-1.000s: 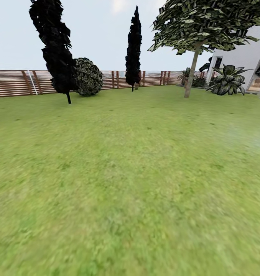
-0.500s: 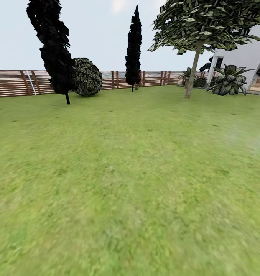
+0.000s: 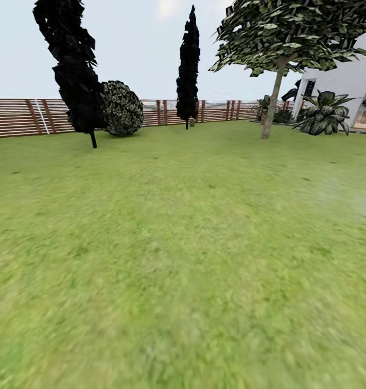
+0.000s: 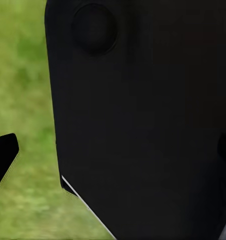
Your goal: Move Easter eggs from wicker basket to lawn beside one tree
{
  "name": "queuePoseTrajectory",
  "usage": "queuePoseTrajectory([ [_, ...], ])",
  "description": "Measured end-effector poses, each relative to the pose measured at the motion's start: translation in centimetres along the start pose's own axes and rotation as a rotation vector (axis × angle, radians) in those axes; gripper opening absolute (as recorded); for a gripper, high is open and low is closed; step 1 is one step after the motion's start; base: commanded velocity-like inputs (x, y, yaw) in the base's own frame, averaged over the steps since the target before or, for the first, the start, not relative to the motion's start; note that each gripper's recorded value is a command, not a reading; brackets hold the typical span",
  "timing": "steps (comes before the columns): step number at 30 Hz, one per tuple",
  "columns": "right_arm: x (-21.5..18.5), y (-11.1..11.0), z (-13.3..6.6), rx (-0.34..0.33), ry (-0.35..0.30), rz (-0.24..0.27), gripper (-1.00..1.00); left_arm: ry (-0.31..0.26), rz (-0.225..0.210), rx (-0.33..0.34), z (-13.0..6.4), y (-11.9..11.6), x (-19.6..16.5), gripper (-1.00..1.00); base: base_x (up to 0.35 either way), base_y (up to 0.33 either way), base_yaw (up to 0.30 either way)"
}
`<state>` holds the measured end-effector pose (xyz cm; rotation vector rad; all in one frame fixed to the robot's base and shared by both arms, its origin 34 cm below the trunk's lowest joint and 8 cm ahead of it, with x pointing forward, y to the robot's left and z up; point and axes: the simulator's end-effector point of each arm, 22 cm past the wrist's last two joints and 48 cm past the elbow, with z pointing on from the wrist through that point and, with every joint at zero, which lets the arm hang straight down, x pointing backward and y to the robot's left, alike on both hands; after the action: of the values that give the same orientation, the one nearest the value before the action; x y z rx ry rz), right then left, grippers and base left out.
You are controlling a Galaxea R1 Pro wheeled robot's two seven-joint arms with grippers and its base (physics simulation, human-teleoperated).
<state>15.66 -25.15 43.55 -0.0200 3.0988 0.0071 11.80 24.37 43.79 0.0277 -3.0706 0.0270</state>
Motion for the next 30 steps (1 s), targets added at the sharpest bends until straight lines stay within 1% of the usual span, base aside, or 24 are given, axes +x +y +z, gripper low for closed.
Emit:
queuePoseTrajectory([
  [30,-0.03,0.01,0.00,0.000,0.000,0.000,1.00,0.000,0.000,0.000,0.00,0.00,0.01,1.00,0.338,0.000,0.000],
])
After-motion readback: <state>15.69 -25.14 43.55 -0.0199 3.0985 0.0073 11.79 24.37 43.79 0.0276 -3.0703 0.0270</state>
